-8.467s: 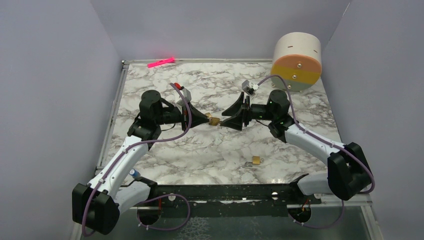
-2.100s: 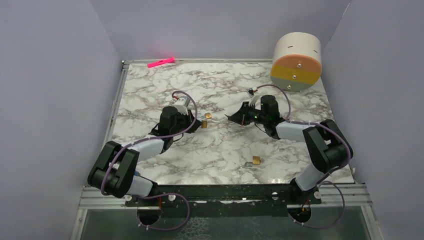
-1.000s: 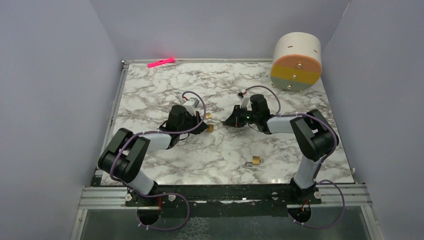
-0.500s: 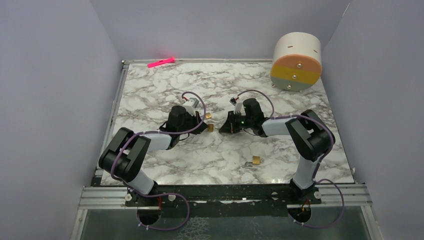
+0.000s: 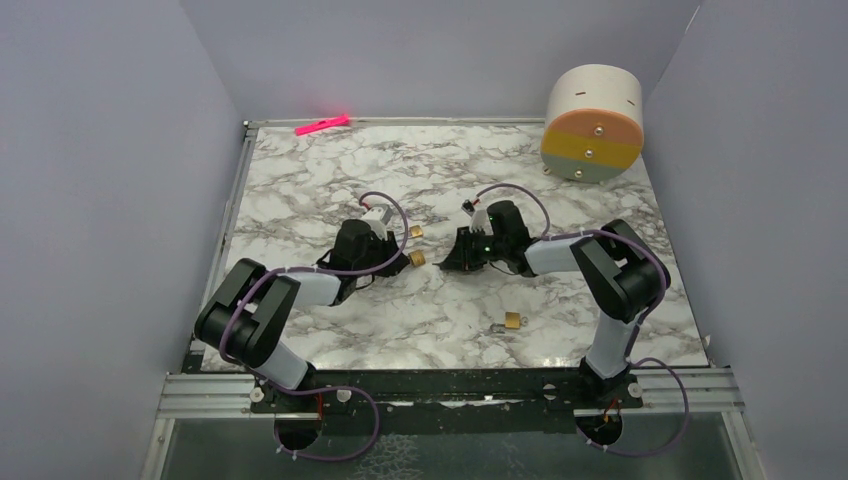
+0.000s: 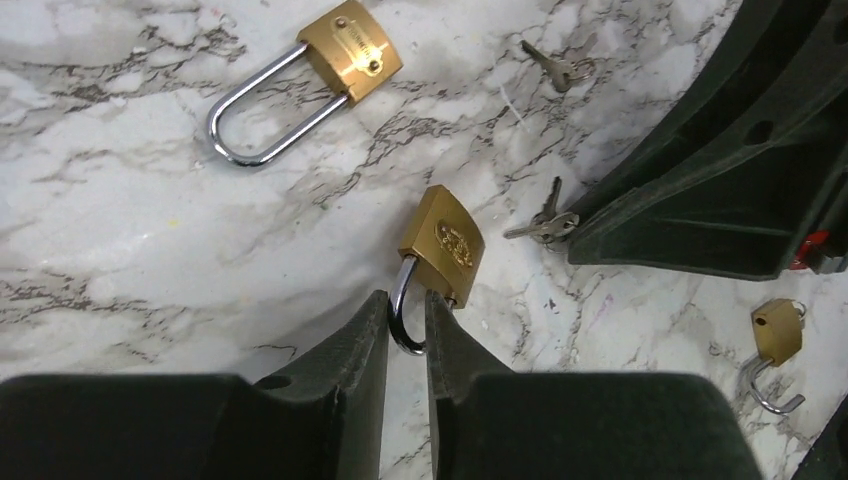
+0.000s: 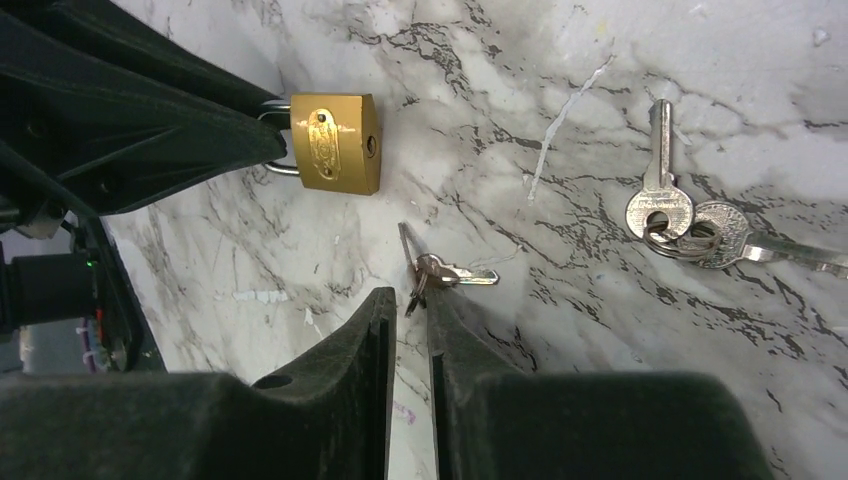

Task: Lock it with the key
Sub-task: Place the lock at the center of the board, then pick up the lock from the center of the board, then lock the lock.

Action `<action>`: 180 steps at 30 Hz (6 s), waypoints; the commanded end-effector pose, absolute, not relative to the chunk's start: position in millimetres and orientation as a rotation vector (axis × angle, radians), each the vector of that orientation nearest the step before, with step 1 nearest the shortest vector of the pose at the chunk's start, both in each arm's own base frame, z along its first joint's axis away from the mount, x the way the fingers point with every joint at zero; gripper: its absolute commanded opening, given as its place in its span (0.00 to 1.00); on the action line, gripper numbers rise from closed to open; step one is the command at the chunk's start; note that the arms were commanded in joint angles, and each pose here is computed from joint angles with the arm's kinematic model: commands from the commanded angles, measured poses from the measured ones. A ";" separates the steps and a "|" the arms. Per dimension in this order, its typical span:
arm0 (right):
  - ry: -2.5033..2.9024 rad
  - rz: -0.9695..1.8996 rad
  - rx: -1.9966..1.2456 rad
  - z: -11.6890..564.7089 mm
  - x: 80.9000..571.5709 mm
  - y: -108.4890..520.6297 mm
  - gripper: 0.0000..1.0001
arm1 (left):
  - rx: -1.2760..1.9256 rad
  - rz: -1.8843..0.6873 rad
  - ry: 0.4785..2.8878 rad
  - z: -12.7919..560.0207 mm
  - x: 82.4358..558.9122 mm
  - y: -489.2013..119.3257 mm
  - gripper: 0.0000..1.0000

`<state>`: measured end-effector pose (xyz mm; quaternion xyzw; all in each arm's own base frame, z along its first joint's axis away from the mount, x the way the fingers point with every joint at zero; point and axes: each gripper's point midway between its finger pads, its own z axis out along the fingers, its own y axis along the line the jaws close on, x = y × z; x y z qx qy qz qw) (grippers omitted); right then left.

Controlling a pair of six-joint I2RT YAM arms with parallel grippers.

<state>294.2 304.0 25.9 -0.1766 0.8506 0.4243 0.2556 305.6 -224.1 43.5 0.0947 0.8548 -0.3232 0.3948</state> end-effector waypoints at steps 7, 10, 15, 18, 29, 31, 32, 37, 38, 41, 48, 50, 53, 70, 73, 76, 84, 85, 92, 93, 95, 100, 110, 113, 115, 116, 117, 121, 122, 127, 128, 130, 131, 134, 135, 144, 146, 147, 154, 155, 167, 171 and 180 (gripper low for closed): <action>2.310 1.072 -0.502 29.2 296.5 299.9 0.42 | 0.189 -0.664 2.216 34.2 307.5 -202.8 0.31; 2.310 1.039 -0.495 33.2 301.3 299.5 0.47 | 0.172 -0.639 2.221 34.3 309.0 -199.2 0.51; 2.279 1.011 -0.478 57.5 310.6 300.0 0.93 | 0.139 -0.603 2.187 48.5 315.5 -193.9 0.77; 2.216 1.028 -0.484 84.2 313.7 302.6 1.00 | 0.128 -0.574 2.161 57.7 320.0 -189.9 0.95; 2.241 0.652 -0.160 125.6 324.1 237.7 1.00 | 0.038 -0.516 2.026 122.2 327.1 -172.8 0.99; 2.289 0.526 -0.034 120.3 313.9 209.2 1.00 | 0.045 -0.514 2.008 134.3 326.7 -171.8 0.99; 2.313 0.490 0.032 120.0 305.7 198.0 1.00 | 0.046 -0.514 1.998 139.3 326.3 -171.2 0.99; 2.446 0.402 0.196 114.9 249.4 161.2 1.00 | 0.031 -0.533 1.964 146.5 322.4 -169.4 0.99; 2.470 0.377 0.203 113.0 238.1 158.3 1.00 | 0.029 -0.540 1.957 145.2 322.4 -169.9 0.99; 2.541 0.241 0.210 103.9 210.1 152.1 0.98 | 0.030 -0.556 1.961 136.7 322.6 -172.7 0.99; 2.680 0.218 0.226 67.6 173.4 161.2 0.91 | 0.036 -0.571 1.960 137.9 320.4 -174.3 0.99; 2.700 0.199 0.249 57.9 168.6 157.6 0.89 | 0.029 -0.548 1.954 139.5 319.0 -169.2 0.99; 2.717 0.152 0.251 47.0 165.8 152.0 0.89 | 0.016 -0.527 1.944 138.2 315.9 -163.1 0.99; 2.698 0.106 0.203 27.1 175.6 151.7 0.67 | 0.031 -0.553 1.968 127.8 314.3 -168.6 0.99; 2.727 0.100 0.208 18.5 169.9 150.7 0.67 | 0.032 -0.553 1.974 125.9 314.4 -168.9 0.99; 2.753 0.105 0.227 14.7 164.5 151.1 0.66 | 0.034 -0.550 1.979 124.2 313.8 -168.6 0.99; 2.831 0.114 0.282 7.9 150.7 154.3 0.56 | 0.031 -0.550 1.986 120.5 312.2 -167.9 0.99; 2.843 0.103 0.286 6.5 149.5 153.9 0.56 | 0.031 -0.549 1.989 119.6 311.7 -167.6 0.99; 2.886 0.073 0.261 -3.5 146.7 155.2 0.42 | 0.030 -0.543 1.997 116.4 309.5 -165.7 0.99; 2.886 0.071 0.255 -4.3 147.2 155.3 0.40 | 0.032 -0.542 1.996 117.2 309.2 -165.7 0.99; 2.890 0.069 0.242 -5.2 147.6 156.0 0.33 | 0.032 -0.537 1.997 117.3 308.8 -164.6 0.99; 2.883 0.061 0.193 -4.7 151.7 156.7 0.13 | 0.029 -0.534 1.988 119.8 308.2 -163.2 0.99; 2.825 0.061 0.033 6.9 174.2 166.2 0.01 | 0.035 -0.542 1.986 123.3 308.3 -164.9 0.99; 2.782 0.069 -0.019 14.0 189.1 174.2 0.01 | 0.032 -0.541 1.987 123.0 308.3 -164.4 0.99; 2.748 0.070 -0.047 19.8 201.8 181.0 0.01 | 0.033 -0.544 1.983 124.3 308.6 -165.0 0.99; 2.731 0.076 -0.063 23.1 208.3 185.5 0.01 | 0.033 -0.545 1.982 124.8 309.0 -165.3 0.99; 2.716 0.086 -0.077 26.0 214.2 190.3 0.01 | 0.036 -0.550 1.980 125.6 308.9 -166.1 0.99; 2.661 0.160 -0.145 36.1 232.2 210.6 0.01 | 0.049 -0.571 1.971 129.8 309.4 -170.0 0.99; 2.650 0.180 -0.159 38.4 235.5 215.4 0.01 | 0.066 -0.594 1.971 130.8 307.4 -173.7 0.99; 2.613 0.243 -0.209 48.2 246.7 230.8 0.01 | 0.211 -0.730 1.916 142.7 295.8 -196.7 0.94; 2.605 0.252 -0.219 49.7 248.3 233.0 0.01 | 0.254 -0.784 1.894 147.5 292.0 -205.4 0.93; 2.596 0.289 -0.241 52.5 249.3 239.0 0.01 | 0.359 -0.905 1.848 156.5 280.3 -226.7 0.93; 2.592 0.301 -0.241 54.0 250.6 240.2 0.01 | 0.413 -0.952 1.833 158.6 273.4 -237.2 0.93; 2.579 0.311 -0.215 59.0 254.5 238.9 0.01 | 0.526 -1.027 1.834 155.9 259.6 -259.2 0.93; 2.565 0.310 -0.204 62.5 256.1 237.7 0.01 | 0.545 -1.053 1.841 154.8 256.3 -264.2 0.93; 2.424 0.323 -0.150 96.0 271.5 230.3 0.01 | 0.714 -1.303 1.793 157.9 221.7 -296.7 0.89; 2.408 0.326 -0.140 101.2 273.3 229.0 0.01 | 0.699 -1.315 1.807 155.8 222.5 -298.1 0.88; 2.401 0.335 -0.141 102.9 273.4 229.9 0.01 | 0.689 -1.321 1.808 155.1 223.1 -299.2 0.88; 2.386 0.361 -0.148 106.7 271.4 230.4 0.01 | 0.650 -1.302 1.836 143.1 227.8 -313.2 0.87; 2.387 0.366 -0.151 106.5 270.6 230.4 0.01 | 0.641 -1.296 1.839 142.0 229.5 -314.7 0.87; 2.367 0.432 -0.190 113.5 263.1 234.5 0.01 | 0.590 -1.287 1.877 128.0 239.8 -330.4 0.85; 2.362 0.456 -0.203 115.2 261.1 236.2 0.01 | 0.590 -1.264 1.866 129.2 243.7 -332.8 0.84; 2.320 0.483 -0.199 130.1 260.4 235.3 0.01 | 0.596 -1.236 1.903 113.5 244.2 -338.5 0.82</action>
